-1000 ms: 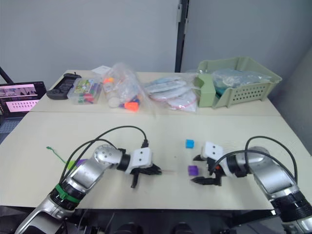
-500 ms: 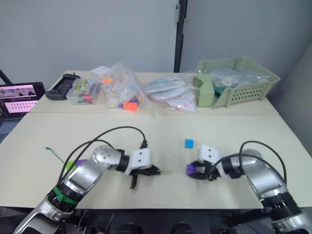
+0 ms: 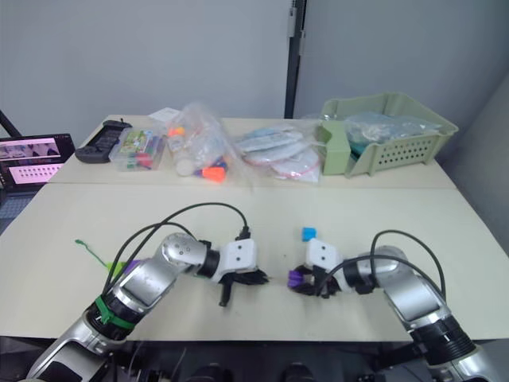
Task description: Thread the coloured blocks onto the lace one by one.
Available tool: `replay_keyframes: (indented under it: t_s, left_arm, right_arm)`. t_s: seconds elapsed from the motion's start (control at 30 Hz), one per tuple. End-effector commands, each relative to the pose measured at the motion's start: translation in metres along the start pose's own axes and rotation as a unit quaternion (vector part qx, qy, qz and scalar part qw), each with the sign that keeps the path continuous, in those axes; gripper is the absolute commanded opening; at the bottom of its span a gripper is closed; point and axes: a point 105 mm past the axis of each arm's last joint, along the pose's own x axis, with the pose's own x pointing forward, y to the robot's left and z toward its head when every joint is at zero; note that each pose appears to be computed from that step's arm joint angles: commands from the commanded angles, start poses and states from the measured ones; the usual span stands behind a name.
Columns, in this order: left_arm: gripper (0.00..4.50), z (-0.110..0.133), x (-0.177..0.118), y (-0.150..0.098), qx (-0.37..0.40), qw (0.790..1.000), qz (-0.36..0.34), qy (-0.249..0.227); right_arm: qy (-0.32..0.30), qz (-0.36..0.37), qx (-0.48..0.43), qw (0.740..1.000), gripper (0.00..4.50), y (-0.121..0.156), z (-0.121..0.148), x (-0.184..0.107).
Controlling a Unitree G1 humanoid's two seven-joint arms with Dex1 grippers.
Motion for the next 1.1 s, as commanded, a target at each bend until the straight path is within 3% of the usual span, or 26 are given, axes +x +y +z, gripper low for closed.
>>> replay_keyframes:
  t_s: [0.03,0.43,1.1]
  left_arm:
    - [0.0,0.008,-0.003,0.004,0.02,1.0,0.016,0.009]
    - [0.0,0.009,-0.003,0.004,0.013,0.998,0.037,0.042]
    - [0.0,0.017,0.001,0.0,0.017,0.999,0.02,0.042]
  right_arm:
    - [0.013,-0.001,-0.006,1.0,1.38,0.001,-0.001,-0.001]
    - [0.021,0.0,-0.007,1.0,1.38,0.002,-0.001,-0.001]
    - [0.024,-0.008,-0.02,0.999,1.38,-0.003,0.009,0.007]
